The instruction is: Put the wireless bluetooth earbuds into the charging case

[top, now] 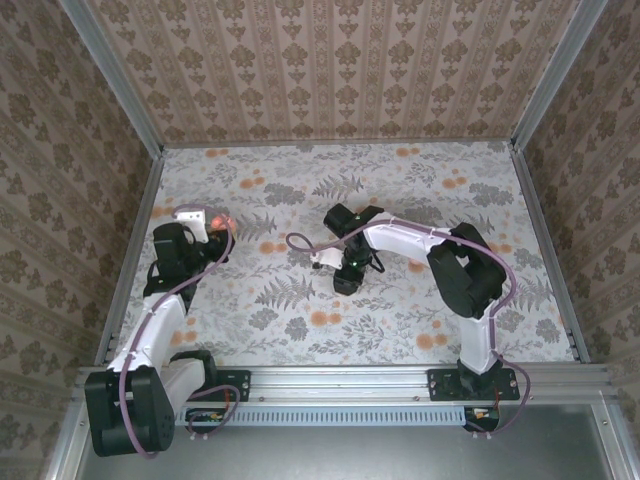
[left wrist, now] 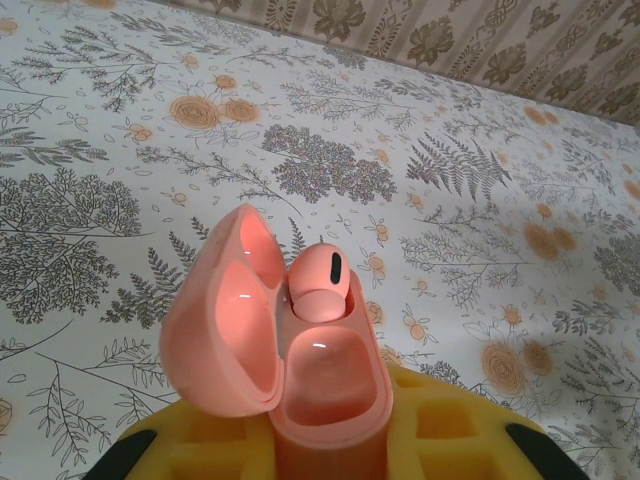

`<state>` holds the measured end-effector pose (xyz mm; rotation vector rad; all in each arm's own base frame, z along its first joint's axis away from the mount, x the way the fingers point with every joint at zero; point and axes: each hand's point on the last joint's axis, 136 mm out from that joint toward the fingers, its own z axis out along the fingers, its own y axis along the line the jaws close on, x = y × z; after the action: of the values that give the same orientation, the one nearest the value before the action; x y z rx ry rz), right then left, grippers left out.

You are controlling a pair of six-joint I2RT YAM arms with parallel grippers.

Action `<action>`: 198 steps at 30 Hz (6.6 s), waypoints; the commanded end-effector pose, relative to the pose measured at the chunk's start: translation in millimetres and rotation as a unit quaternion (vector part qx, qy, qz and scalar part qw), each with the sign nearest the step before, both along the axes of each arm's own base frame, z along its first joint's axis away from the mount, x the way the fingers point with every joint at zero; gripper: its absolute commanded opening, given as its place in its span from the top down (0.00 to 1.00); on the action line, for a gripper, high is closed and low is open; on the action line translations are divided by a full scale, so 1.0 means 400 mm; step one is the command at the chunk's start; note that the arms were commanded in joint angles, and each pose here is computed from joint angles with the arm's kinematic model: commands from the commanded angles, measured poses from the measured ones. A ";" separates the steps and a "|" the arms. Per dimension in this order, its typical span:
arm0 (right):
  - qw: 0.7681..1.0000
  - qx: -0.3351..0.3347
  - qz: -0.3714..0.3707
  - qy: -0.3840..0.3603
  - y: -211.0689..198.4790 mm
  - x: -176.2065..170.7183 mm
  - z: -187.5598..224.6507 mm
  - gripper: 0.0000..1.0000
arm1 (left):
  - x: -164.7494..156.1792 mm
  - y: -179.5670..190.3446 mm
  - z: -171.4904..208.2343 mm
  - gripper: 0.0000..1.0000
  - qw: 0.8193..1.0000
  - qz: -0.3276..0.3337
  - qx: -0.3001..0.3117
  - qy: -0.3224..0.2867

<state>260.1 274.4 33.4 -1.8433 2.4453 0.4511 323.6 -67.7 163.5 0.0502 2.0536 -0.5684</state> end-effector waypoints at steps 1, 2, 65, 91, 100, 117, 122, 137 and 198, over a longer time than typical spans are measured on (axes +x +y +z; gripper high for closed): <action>0.998 -0.034 0.048 0.018 -0.026 -0.018 -0.024 0.67 | 0.010 -0.013 0.029 0.82 1.000 -0.013 -0.005 -0.010; 0.999 -0.024 0.041 0.020 -0.016 -0.015 -0.016 0.66 | 0.010 -0.012 0.028 0.82 1.000 -0.012 -0.005 -0.008; 0.986 0.015 0.123 -0.109 0.002 0.004 -0.051 0.75 | -0.038 -0.114 -0.057 0.82 0.996 -0.077 0.017 -0.035; 0.942 0.233 -0.118 -0.212 0.033 0.117 0.181 0.81 | -0.024 -0.294 -0.010 0.82 0.979 -0.191 0.008 -0.070; 0.889 0.339 -0.201 -0.233 0.011 0.142 0.259 0.81 | -0.057 -0.397 -0.022 0.82 0.958 -0.269 0.004 -0.099; 0.846 0.407 -0.250 -0.235 -0.009 0.152 0.304 0.81 | -0.075 -0.512 -0.057 0.82 0.935 -0.341 -0.004 -0.100; 0.837 0.417 -0.258 -0.244 -0.012 0.160 0.320 0.81 | -0.077 -0.516 -0.062 0.82 0.935 -0.342 -0.014 -0.091; 0.806 0.463 -0.243 -0.277 0.001 0.173 0.420 0.81 | -0.108 -0.573 0.004 0.82 0.899 -0.414 -0.055 -0.134; 0.843 0.427 -0.006 -0.328 0.092 0.122 0.500 0.81 | -0.169 -0.620 0.168 0.82 0.845 -0.484 -0.079 -0.215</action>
<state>318.1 304.6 236.9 -1.1957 1.4386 0.6183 260.0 -311.2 199.6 1.0497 1.5161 -1.1954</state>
